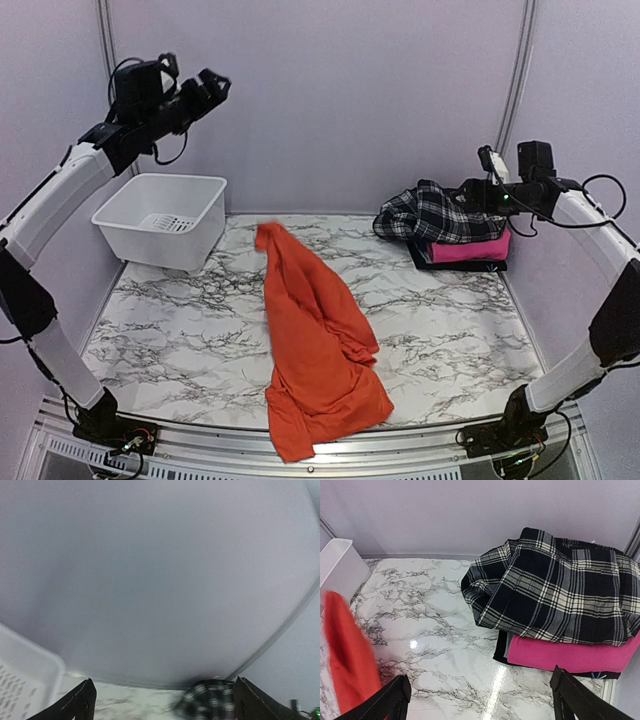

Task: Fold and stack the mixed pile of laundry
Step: Place the crumpled T-shirt at the center of the board, then pick up the crumpled T-shirt from the center of the board.

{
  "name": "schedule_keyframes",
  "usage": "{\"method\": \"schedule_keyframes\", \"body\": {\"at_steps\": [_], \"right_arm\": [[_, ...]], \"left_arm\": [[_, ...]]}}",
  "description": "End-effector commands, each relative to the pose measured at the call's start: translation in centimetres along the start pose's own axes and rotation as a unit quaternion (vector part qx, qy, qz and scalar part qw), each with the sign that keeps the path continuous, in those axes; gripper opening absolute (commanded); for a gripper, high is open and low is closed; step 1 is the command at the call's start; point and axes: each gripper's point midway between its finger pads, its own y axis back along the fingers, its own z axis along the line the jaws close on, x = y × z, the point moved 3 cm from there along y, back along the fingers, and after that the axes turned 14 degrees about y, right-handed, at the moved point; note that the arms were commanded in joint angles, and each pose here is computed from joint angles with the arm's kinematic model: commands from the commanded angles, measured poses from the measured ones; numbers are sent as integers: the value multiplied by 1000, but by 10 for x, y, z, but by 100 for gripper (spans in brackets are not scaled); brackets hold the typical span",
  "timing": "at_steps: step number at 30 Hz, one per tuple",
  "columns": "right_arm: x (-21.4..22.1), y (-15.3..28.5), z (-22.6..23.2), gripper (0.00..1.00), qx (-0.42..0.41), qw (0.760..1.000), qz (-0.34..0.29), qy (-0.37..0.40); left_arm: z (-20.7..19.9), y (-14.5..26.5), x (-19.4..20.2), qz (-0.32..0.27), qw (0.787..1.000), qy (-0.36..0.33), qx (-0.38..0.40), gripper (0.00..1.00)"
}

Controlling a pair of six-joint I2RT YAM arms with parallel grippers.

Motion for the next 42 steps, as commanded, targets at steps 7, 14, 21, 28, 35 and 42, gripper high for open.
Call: {"method": "schedule_keyframes", "body": {"at_steps": [7,14,21,28,35,42], "right_arm": [[52,-27,91,90,-136,988,65,19],[115,-68,167,82,-230,956,175,46],[162,-109,206,79,-244,933,257,67],[195,-148,207,79,-205,918,319,116],[236,-152,182,75,-148,898,384,154],[269,-123,150,73,-109,894,421,105]], "left_arm": [[160,109,119,183,950,-43,-251,99],[169,182,298,414,878,-58,-234,99],[172,240,396,524,807,-110,-250,98],[200,245,435,541,770,-136,-309,82],[245,230,428,522,727,-172,-412,61],[302,172,381,484,706,-201,-477,54]]}}
